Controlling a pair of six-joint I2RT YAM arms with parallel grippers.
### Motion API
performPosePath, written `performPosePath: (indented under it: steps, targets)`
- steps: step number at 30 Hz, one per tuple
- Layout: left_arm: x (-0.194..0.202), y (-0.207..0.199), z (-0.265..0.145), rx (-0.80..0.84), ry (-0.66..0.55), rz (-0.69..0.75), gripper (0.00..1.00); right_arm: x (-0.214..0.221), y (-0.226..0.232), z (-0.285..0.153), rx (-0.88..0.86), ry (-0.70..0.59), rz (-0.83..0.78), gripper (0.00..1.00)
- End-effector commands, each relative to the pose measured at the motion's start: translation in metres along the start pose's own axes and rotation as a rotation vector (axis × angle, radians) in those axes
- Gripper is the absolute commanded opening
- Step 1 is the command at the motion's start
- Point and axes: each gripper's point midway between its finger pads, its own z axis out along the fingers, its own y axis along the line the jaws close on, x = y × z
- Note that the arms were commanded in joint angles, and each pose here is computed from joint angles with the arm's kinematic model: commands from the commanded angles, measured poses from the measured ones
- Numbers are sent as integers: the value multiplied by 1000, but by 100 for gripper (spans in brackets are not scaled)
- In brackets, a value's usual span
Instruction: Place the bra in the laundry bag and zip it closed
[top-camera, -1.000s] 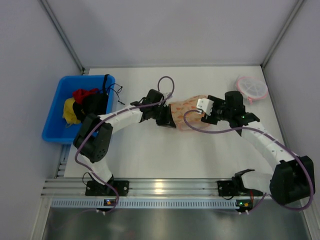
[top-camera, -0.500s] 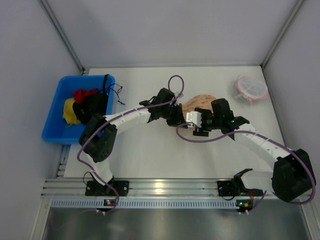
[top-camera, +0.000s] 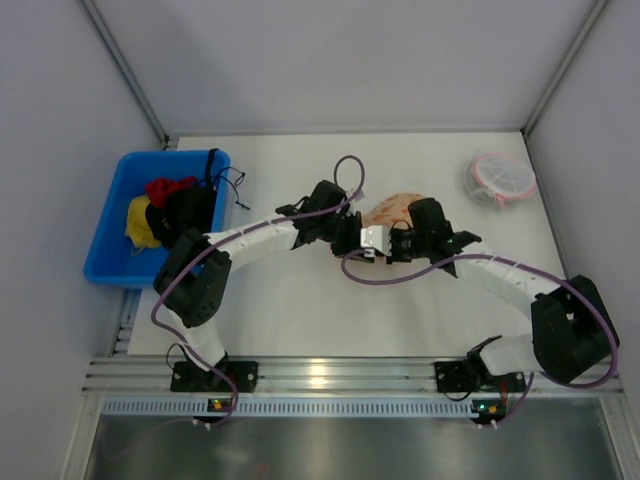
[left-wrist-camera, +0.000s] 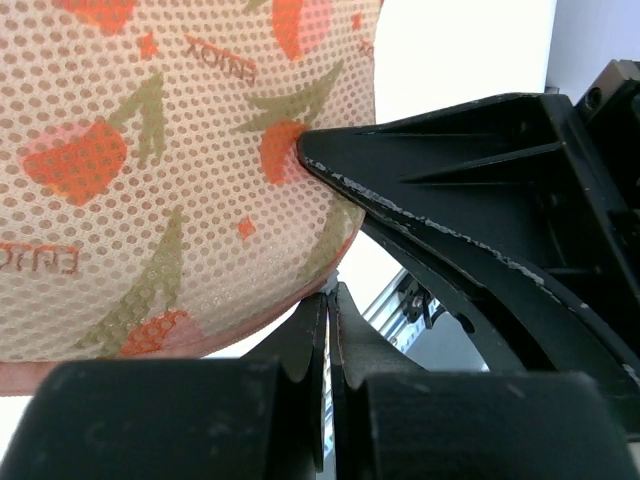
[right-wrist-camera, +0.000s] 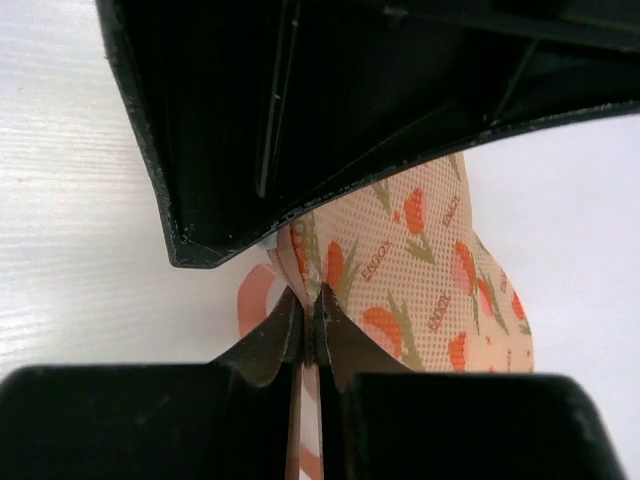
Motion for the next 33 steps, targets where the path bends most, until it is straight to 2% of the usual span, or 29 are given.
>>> performPosePath:
  steps: [1,5,9,15,19,23,29,30,32,33]
  targets:
    - [-6,-25,-17,75,-38,32,0,-29,-25,0,63,-80,-74,0]
    - [-8,-11,-23,42,-66,25,0,-36,-31,-11,85,-92,-95,0]
    - [-10,38,-37,-41,-100,-31,0,-38,-27,-22,85,-101,-123,0]
    - [-19,91,-60,-153,-156,-7,0,-42,-16,-35,85,-125,-165,0]
    - [-22,98,-70,-153,-167,28,0,-35,-14,-37,105,-121,-189,0]
    - [-21,69,-76,-49,-152,55,0,-23,-21,-37,131,-91,-194,1]
    - [-9,13,-76,54,-137,156,0,-17,-30,-48,97,-32,-121,46]
    - [0,3,-69,60,-118,195,0,-21,-25,-53,80,-59,-90,59]
    - [13,-20,-57,102,-93,255,0,-23,-13,-70,62,-58,-80,66]
    - [15,-25,-54,112,-88,249,0,-27,-7,-76,52,-73,-87,73]
